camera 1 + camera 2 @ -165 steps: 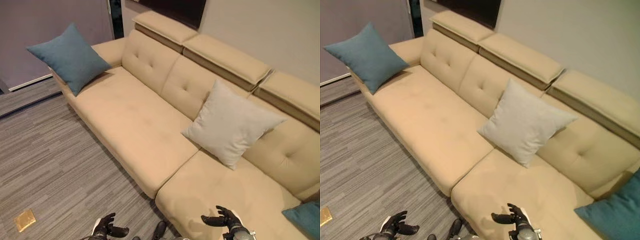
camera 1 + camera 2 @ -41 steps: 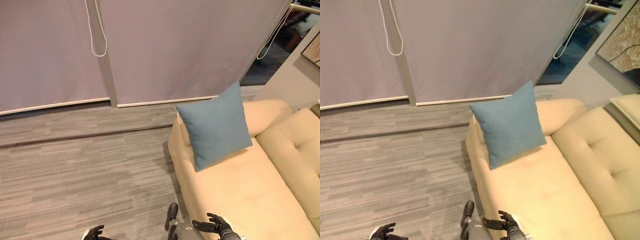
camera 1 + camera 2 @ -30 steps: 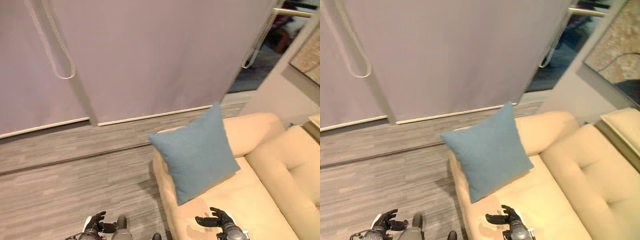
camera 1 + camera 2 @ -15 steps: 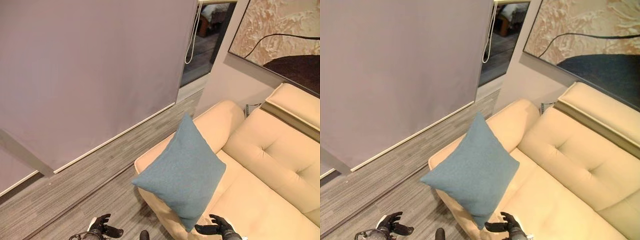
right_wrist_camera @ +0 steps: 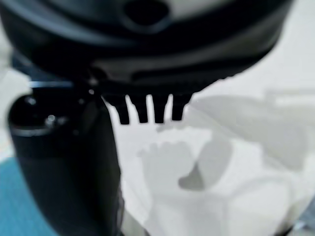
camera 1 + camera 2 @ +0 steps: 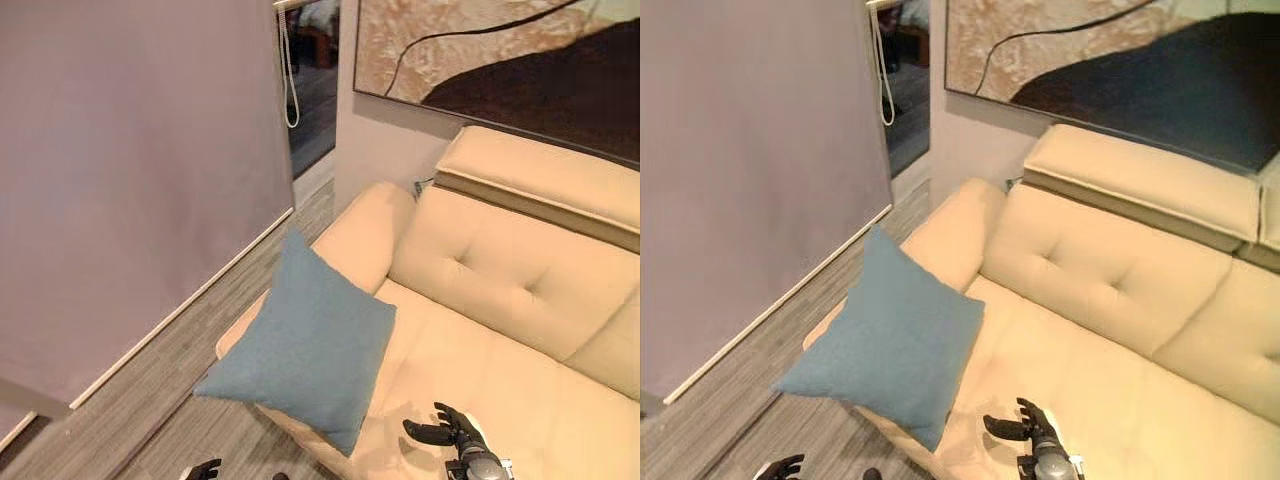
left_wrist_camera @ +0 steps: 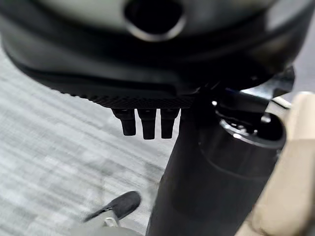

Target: Pick up all the scattered cushions and arrange them neatly on the sofa.

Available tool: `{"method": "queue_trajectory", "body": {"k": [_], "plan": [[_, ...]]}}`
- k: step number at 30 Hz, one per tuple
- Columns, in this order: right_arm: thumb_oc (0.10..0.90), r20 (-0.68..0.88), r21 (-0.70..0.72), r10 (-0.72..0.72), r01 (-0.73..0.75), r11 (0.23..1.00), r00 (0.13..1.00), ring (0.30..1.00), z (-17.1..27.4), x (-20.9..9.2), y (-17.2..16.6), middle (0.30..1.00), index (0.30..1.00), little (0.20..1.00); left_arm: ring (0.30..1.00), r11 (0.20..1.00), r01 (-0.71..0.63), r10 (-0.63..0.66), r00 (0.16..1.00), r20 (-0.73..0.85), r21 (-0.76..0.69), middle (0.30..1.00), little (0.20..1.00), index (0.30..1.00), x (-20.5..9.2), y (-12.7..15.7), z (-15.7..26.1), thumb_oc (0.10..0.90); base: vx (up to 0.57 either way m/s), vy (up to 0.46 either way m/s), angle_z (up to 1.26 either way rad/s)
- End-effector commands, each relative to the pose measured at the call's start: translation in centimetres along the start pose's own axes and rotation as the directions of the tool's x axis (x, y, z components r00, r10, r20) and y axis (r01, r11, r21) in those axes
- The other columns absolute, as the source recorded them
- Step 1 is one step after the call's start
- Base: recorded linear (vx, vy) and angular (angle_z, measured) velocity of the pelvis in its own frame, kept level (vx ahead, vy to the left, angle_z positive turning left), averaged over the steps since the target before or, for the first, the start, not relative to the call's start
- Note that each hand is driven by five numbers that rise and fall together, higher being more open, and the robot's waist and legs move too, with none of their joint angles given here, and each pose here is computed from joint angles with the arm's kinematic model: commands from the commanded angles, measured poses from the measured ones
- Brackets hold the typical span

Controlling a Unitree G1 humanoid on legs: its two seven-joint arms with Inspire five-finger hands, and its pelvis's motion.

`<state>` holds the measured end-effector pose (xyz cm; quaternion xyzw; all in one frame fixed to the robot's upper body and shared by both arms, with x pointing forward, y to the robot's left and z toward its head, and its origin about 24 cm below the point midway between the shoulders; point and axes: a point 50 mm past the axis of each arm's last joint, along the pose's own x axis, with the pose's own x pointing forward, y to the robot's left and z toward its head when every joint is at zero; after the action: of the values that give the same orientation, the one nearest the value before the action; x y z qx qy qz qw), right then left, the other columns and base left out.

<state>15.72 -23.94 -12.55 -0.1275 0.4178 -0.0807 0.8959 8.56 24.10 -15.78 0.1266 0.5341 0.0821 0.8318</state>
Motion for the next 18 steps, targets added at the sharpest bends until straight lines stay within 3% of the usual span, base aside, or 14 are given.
{"method": "queue_trajectory", "body": {"k": [1, 11, 18], "plan": [[0.8, 0.182, 0.036, -0.027, 0.021, 0.999, 0.983, 0.9, 5.1, 0.9, -0.6, 0.9, 0.9, 0.9, 0.9, 0.999, -0.034, 0.035, 0.998, 0.059, -0.019, 0.9, 0.9, 0.9, 0.3, 1.3, 1.5, 0.8, -0.02, 0.162, -0.67], [0.8, 0.239, 0.113, -0.047, 0.02, 0.993, 0.97, 0.9, 7.0, 0.9, -0.9, 0.9, 0.9, 0.9, 0.9, 1.0, 0.023, -0.024, 0.995, 0.096, 0.005, 0.9, 0.9, 0.9, 0.4, -0.5, 2.6, 0.8, -0.02, 0.197, -0.06], [0.8, 0.297, 0.104, -0.023, -0.008, 0.995, 0.955, 0.9, 9.1, 1.1, 0.3, 0.9, 0.9, 0.9, 0.9, 0.999, -0.019, 0.018, 0.999, 0.051, 0.027, 0.9, 0.9, 0.9, 0.3, 1.1, 1.2, 0.8, -0.08, 0.201, -0.39]]}}
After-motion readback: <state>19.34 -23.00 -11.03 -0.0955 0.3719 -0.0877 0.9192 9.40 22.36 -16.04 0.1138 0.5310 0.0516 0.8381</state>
